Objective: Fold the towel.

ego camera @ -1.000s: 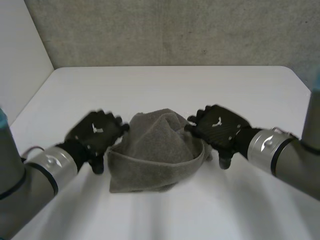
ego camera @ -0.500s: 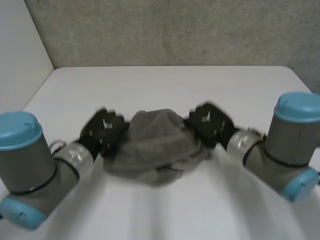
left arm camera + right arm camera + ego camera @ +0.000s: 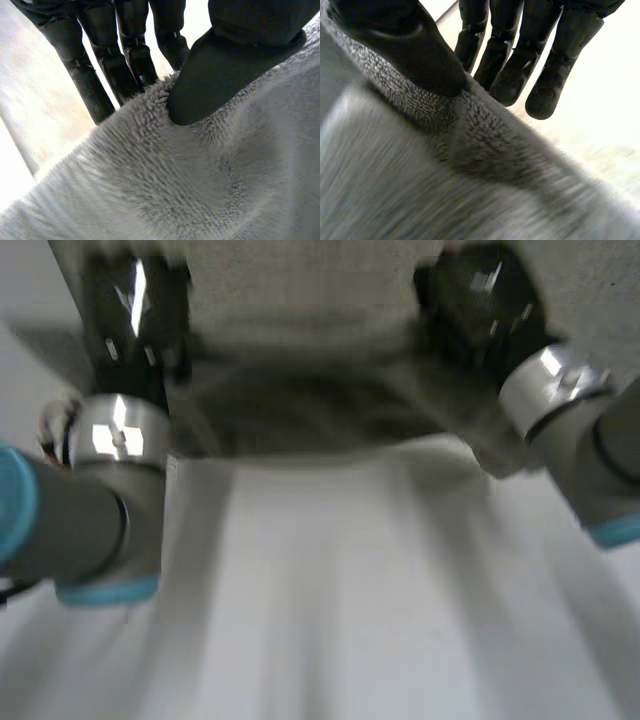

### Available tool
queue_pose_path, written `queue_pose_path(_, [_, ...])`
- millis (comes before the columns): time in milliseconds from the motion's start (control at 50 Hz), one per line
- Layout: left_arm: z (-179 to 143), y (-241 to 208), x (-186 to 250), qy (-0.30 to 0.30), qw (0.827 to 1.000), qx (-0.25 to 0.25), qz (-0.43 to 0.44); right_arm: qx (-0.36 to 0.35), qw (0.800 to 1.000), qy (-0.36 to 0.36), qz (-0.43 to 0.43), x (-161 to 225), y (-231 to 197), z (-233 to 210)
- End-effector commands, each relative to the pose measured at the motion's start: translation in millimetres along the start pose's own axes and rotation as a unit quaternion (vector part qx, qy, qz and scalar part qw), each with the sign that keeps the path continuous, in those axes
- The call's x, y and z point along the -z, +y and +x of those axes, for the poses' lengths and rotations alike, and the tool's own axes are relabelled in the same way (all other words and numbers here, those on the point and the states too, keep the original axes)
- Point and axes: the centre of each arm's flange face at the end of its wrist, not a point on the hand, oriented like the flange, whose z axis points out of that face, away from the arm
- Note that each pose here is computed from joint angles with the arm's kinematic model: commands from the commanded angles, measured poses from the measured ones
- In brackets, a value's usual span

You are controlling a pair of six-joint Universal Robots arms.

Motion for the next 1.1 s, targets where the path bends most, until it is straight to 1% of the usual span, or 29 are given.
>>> queue_pose_path(20, [9.8, 79.8, 58.1, 0.05, 0.988, -0.04, -0.143, 0.032, 0.988, -0.076, -0.134, 37.9, 62.1, -35.9])
queue_pose_path(40, [8.5, 92.7, 66.9, 0.054, 0.983, -0.046, -0.169, 0.042, 0.983, -0.091, -0.157, 46.9, 74.9, -42.6])
queue_pose_path(60, [8.5, 92.8, 67.0, 0.054, 0.983, -0.046, -0.169, 0.051, 0.977, -0.105, -0.179, 55.8, 88.5, -49.8])
queue_pose_path(80, [10.1, 103.9, 76.1, 0.064, 0.978, -0.05, -0.193, 0.051, 0.977, -0.106, -0.18, 55.9, 88.6, -49.9])
queue_pose_path(100, [12.0, 113.1, 84.1, 0.073, 0.972, -0.054, -0.216, 0.057, 0.971, -0.119, -0.201, 64.3, 101.1, -56.3])
queue_pose_path(120, [12.1, 113.2, 84.2, 0.073, 0.972, -0.054, -0.216, 0.062, 0.965, -0.129, -0.221, 71.4, 112.2, -61.2])
queue_pose_path(140, [13.5, 119.5, 90.4, 0.081, 0.967, -0.058, -0.235, 0.062, 0.965, -0.129, -0.221, 71.5, 112.3, -61.2])
queue_pose_path(160, [13.5, 119.6, 90.5, 0.082, 0.967, -0.058, -0.236, 0.065, 0.96, -0.136, -0.236, 76.7, 120.7, -64.9])
queue_pose_path(200, [14.7, 123.9, 96.9, 0.093, 0.959, -0.06, -0.259, 0.066, 0.956, -0.139, -0.25, 80.9, 127.3, -67.4])
queue_pose_path(260, [14.2, 122.5, 95.8, 0.093, 0.959, -0.06, -0.26, 0.061, 0.953, -0.137, -0.262, 84.0, 131.1, -65.7])
queue_pose_path(400, [11.2, 115.6, 90.2, 0.086, 0.963, -0.057, -0.247, 0.045, 0.952, -0.126, -0.276, 84.3, 125.3, -55.3])
queue_pose_path(440, [10.6, 113.9, 89.2, 0.084, 0.964, -0.056, -0.245, 0.009, 0.952, -0.11, -0.286, 84.0, 124.1, -48.6])
queue_pose_path(460, [10.2, 113.0, 89.5, 0.084, 0.964, -0.056, -0.244, 0.009, 0.952, -0.11, -0.287, 84.0, 124.1, -48.5])
queue_pose_path(500, [9.7, 111.9, 89.2, 0.083, 0.965, -0.055, -0.243, -0.035, 0.949, -0.091, -0.299, 84.2, 126.2, -45.2])
queue_pose_path(520, [9.1, 111.1, 89.5, 0.082, 0.965, -0.055, -0.243, -0.035, 0.949, -0.091, -0.299, 84.2, 126.2, -45.2])
queue_pose_path(540, [9.1, 111.1, 89.5, 0.082, 0.965, -0.055, -0.243, -0.054, 0.946, -0.083, -0.307, 85.7, 128.3, -44.1])
queue_pose_path(560, [8.7, 110.2, 89.8, 0.082, 0.965, -0.055, -0.242, -0.054, 0.946, -0.083, -0.308, 85.7, 128.3, -44.1])
queue_pose_path(600, [8.4, 109.5, 89.8, 0.081, 0.965, -0.055, -0.241, -0.081, 0.941, -0.063, -0.323, 88.5, 132.2, -41.0])
queue_pose_path(720, [6.0, 108.8, 87.6, 0.076, 0.966, -0.055, -0.239, -0.105, 0.932, -0.035, -0.345, 94.4, 141.9, -35.5])
queue_pose_path(760, [5.1, 108.0, 87.2, 0.075, 0.967, -0.055, -0.238, -0.128, 0.927, -0.024, -0.353, 96.2, 144.3, -35.2])
queue_pose_path(780, [4.6, 106.7, 86.5, 0.074, 0.967, -0.055, -0.236, -0.128, 0.927, -0.024, -0.353, 96.2, 144.3, -35.2])
queue_pose_path(820, [4.5, 106.3, 86.3, 0.074, 0.967, -0.055, -0.236, -0.156, 0.923, -0.009, -0.351, 96.3, 142.1, -31.3])
queue_pose_path(880, [3.7, 104.5, 86.1, 0.073, 0.968, -0.055, -0.234, -0.173, 0.921, -0.001, -0.35, 96.5, 140.8, -29.5])
queue_pose_path(920, [3.4, 103.7, 85.7, 0.072, 0.968, -0.054, -0.232, -0.201, 0.913, 0.01, -0.354, 99.7, 140.0, -28.3])
queue_pose_path(940, [2.8, 102.1, 85.0, 0.071, 0.969, -0.054, -0.23, -0.201, 0.913, 0.01, -0.354, 99.7, 140.0, -28.3])
queue_pose_path(980, [2.4, 101.2, 84.6, 0.071, 0.969, -0.054, -0.229, -0.222, 0.906, 0.009, -0.361, 104.9, 142.2, -33.5])
queue_pose_path(1100, [-2.1, 98.3, 80.8, 0.063, 0.971, -0.053, -0.223, -0.239, 0.898, 0.004, -0.371, 111.1, 144.8, -42.6])
